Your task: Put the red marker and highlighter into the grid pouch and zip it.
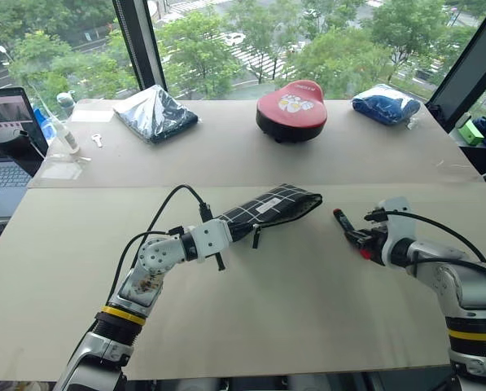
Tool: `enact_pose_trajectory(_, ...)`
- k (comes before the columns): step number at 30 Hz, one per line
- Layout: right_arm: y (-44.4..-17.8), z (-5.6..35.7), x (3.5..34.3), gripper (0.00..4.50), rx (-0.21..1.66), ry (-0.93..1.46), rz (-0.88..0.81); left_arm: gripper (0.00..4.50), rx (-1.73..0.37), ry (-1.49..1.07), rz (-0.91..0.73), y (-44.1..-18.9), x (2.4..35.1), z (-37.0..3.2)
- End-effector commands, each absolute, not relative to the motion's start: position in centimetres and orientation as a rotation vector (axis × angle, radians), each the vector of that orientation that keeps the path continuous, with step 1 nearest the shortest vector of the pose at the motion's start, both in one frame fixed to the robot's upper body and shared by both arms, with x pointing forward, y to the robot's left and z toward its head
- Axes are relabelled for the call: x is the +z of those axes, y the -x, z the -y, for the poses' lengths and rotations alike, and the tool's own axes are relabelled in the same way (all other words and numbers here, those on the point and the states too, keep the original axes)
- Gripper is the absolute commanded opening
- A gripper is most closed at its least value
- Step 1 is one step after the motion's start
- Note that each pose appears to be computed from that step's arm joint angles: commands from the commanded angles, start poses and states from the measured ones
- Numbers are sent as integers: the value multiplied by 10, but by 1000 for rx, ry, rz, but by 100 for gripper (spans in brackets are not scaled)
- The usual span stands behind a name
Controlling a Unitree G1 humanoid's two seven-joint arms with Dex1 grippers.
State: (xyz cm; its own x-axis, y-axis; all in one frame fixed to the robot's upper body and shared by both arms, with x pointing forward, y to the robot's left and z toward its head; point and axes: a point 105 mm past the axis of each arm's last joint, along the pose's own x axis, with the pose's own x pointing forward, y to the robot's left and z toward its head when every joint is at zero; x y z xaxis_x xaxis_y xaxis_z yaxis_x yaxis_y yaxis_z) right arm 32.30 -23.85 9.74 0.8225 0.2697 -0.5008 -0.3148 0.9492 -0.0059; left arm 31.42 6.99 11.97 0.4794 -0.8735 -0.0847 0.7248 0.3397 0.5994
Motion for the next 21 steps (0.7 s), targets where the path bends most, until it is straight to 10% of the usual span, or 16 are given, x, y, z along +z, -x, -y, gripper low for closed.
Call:
enact_pose_trajectory(1, -332, 236, 124, 47, 325, 139, -420, 0, -1050, -634, 335, -316, 133, -66)
enact_pose_trajectory(9, -330, 204, 209, 47, 525, 463, -58, 0, -1054, -635, 332, -317, 133, -67)
enact_pose_trajectory(12, -293, 176, 196, 47, 811, 858, -95, 0, -1056, -637, 332, -317, 133, -67)
enact_pose_trajectory(21, -312, 202, 205, 47, 694, 1045, -104, 0, -1060, -634, 334, -315, 132, -66)
